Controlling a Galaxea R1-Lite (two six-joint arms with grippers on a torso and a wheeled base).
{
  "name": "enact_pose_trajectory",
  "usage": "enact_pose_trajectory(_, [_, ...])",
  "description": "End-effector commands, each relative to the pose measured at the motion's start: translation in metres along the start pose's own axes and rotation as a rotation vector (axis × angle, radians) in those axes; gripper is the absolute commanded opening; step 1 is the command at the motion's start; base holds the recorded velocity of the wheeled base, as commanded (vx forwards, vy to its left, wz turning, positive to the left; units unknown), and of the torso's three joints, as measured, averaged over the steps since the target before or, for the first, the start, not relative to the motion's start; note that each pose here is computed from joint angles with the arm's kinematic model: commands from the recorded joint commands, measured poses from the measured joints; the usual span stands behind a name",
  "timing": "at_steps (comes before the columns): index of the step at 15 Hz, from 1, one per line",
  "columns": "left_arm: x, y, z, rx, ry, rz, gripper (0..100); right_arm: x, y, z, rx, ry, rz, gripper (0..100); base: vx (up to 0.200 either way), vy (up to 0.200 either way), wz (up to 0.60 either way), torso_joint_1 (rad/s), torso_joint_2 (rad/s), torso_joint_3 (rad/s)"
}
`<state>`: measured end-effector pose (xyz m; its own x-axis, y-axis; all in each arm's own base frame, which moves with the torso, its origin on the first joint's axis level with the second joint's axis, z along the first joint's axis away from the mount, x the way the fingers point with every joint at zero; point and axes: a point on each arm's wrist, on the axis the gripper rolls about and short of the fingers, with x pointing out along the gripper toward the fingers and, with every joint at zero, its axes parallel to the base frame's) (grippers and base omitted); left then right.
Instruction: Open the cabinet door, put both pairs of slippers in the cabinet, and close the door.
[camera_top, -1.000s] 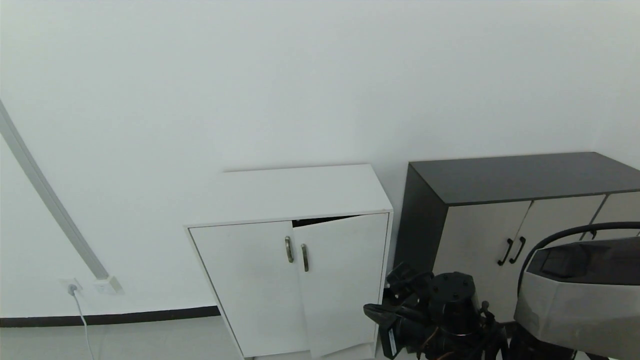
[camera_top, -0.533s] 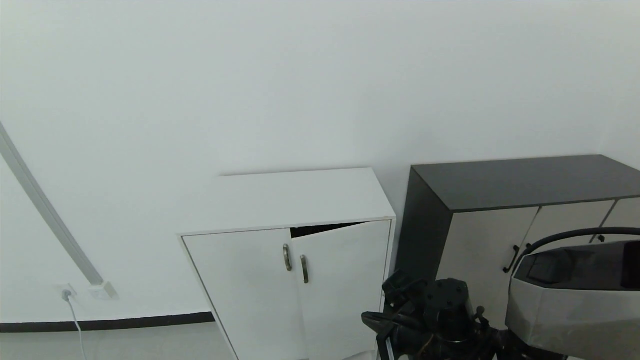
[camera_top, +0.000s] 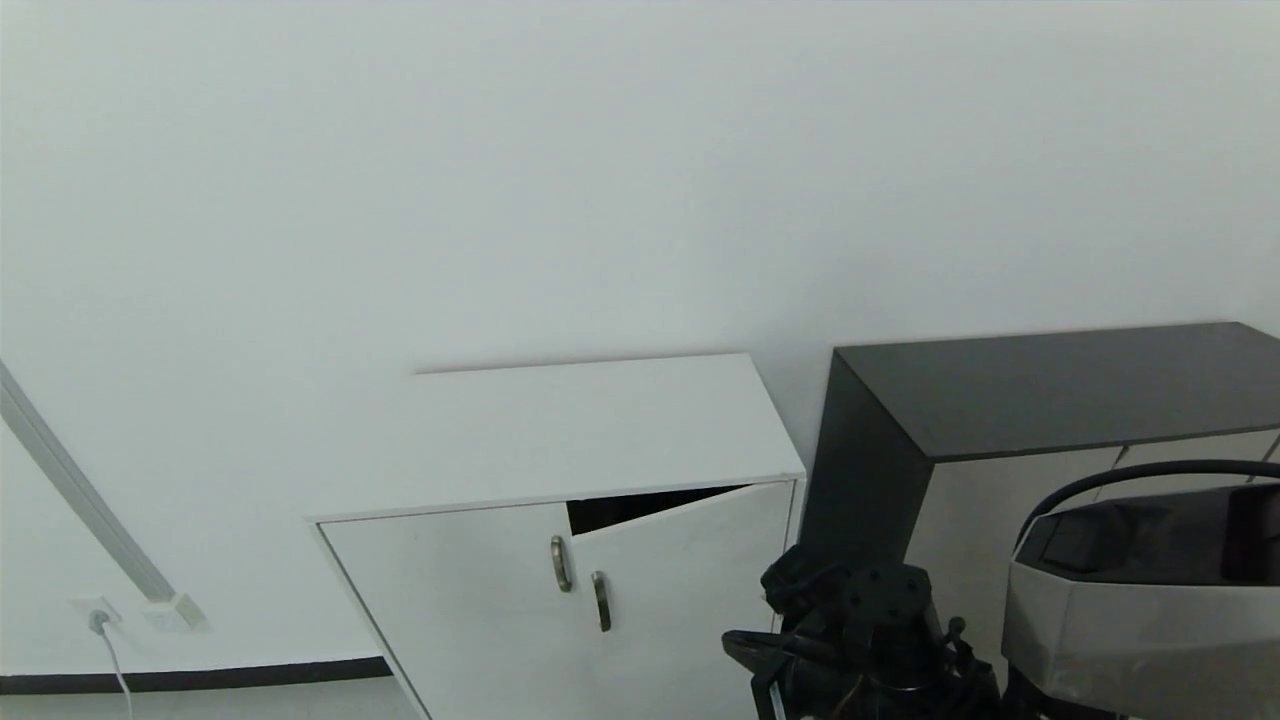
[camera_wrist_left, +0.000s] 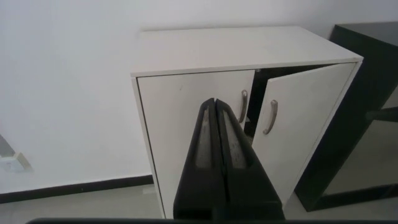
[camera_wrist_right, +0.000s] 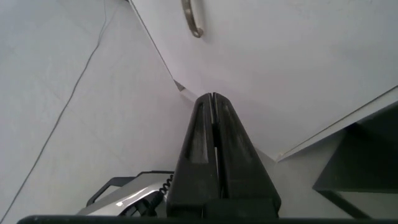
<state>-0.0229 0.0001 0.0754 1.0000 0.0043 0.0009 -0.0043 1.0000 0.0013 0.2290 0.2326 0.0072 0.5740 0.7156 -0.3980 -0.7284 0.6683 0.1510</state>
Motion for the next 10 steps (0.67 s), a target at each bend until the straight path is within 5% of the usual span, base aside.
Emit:
enact_pose_trajectory(1, [0.0,0.0,0.0,0.0,0.001,0.0,0,0.003,-0.001,-0.004,0.002,0.012,-0.001,0,0.0,0.0,0.0,0.0,0.0,0.0])
enact_pose_trajectory(10, [0.0,0.0,0.0,0.0,0.001,0.0,0,0.049,-0.013,-0.008,0.019,-0.013,-0.045,0,0.0,0.0,0.0,0.0,0.0,0.0])
